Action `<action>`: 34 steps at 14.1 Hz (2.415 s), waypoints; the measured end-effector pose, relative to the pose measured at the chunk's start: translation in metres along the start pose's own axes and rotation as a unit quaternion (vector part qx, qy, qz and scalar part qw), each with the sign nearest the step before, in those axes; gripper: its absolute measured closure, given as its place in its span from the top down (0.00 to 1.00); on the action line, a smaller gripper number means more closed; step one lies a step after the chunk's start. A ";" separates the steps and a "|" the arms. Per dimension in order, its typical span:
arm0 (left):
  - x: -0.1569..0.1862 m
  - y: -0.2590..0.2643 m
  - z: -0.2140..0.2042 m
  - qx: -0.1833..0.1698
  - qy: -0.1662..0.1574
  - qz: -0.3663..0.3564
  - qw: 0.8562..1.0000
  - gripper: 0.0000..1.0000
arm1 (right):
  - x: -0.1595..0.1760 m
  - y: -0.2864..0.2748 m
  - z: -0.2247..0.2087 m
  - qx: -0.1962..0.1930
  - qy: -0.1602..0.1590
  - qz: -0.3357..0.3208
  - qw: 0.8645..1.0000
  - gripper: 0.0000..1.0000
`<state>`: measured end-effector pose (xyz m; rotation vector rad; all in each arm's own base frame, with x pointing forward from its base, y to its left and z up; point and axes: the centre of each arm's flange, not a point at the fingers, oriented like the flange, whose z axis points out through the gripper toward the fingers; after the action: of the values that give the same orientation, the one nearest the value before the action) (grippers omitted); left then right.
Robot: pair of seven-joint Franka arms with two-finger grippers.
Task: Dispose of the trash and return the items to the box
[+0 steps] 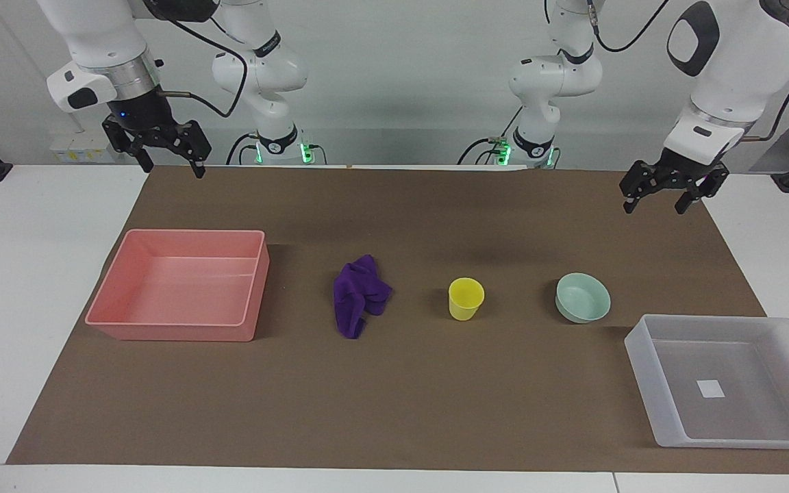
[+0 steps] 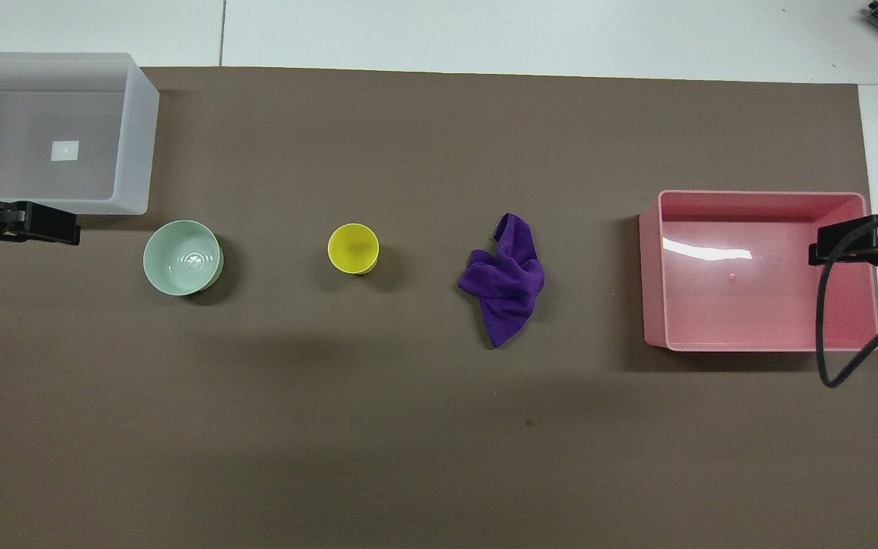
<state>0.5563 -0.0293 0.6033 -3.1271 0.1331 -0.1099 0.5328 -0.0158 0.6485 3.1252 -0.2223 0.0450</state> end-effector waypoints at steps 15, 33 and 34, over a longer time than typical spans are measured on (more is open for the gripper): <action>0.003 -0.001 0.011 0.000 0.008 -0.002 1.000 1.00 | -0.001 0.000 0.001 0.006 -0.004 -0.013 1.000 1.00; 0.014 -0.013 0.255 -0.006 0.029 -0.014 0.999 0.99 | -0.001 0.005 0.004 0.006 -0.007 -0.022 1.000 1.00; 0.014 -0.015 0.262 -0.006 0.026 -0.015 1.000 0.98 | -0.001 0.005 0.004 0.006 -0.007 -0.022 1.000 1.00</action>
<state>0.5897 -0.0139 0.3432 -3.1409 0.0865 -0.1911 0.5315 -0.0202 0.6443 3.1411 -0.1531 0.0235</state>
